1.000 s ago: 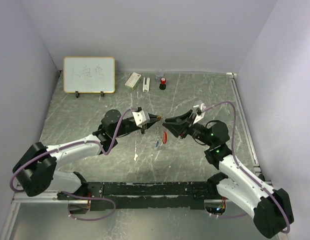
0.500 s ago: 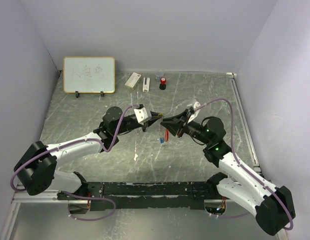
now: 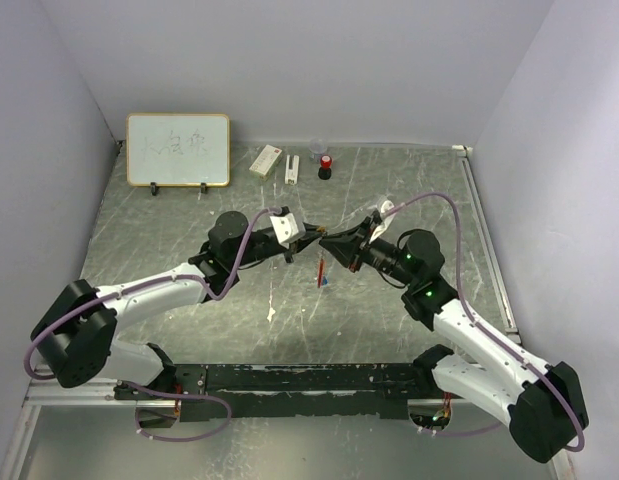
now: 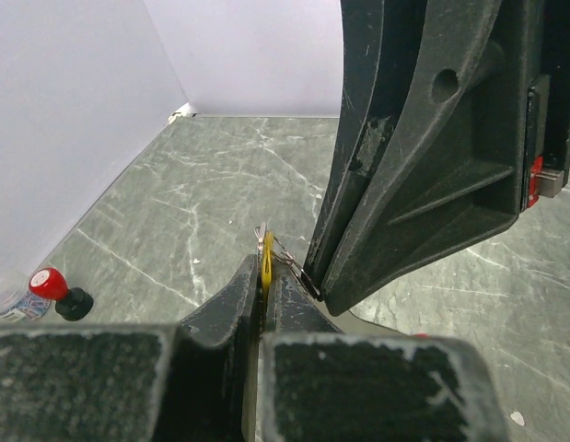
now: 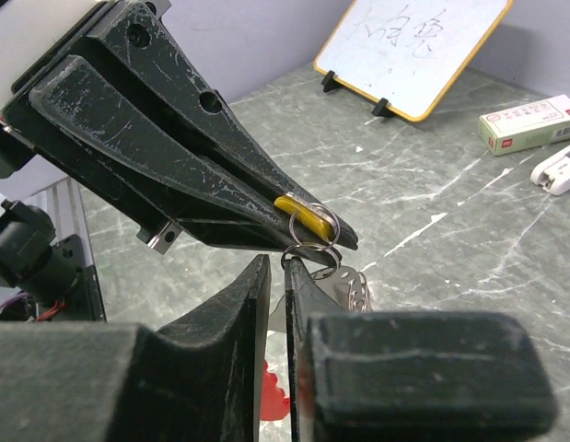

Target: Put the keys on the keyring

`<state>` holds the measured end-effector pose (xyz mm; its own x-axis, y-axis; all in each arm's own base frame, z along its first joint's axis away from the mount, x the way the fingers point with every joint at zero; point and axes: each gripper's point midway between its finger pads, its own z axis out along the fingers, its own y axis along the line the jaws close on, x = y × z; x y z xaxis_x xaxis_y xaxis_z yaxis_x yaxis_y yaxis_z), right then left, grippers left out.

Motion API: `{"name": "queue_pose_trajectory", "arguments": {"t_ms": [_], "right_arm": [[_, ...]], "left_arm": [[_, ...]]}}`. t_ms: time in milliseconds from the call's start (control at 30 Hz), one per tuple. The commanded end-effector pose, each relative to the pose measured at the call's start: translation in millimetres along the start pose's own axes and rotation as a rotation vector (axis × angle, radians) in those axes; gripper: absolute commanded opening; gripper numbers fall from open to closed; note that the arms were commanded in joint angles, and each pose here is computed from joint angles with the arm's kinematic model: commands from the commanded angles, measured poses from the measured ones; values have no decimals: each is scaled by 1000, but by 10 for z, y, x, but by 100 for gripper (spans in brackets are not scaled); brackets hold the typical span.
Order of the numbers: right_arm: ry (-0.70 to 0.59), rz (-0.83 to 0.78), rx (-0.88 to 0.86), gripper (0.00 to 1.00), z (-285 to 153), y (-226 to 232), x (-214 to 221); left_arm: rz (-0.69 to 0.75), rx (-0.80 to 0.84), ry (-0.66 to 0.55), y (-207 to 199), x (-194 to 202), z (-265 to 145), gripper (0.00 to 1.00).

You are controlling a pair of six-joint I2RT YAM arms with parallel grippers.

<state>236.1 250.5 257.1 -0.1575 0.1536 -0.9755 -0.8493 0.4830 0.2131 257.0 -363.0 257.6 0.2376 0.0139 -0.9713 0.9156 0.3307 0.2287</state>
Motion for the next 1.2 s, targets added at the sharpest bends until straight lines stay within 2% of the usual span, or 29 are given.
{"name": "queue_pose_trajectory", "arguments": {"t_ms": [0,200,600,833,1167], "right_arm": [[-32,-35,-10,11,61,39,-153],[-19,-46,30,0,78,-9,-133],[136,-197,80,0,61,-84,90],[293,-246,57,0,114,-86,352],[577,-312,115,0,130,-125,889]], "left_arm": [[14,10,-55,51,-226,84,7],[10,14,-47,55,-219,106,7],[-5,26,-1,131,-275,233,7],[-5,58,59,155,-282,330,7],[20,44,84,238,-341,358,7]]}}
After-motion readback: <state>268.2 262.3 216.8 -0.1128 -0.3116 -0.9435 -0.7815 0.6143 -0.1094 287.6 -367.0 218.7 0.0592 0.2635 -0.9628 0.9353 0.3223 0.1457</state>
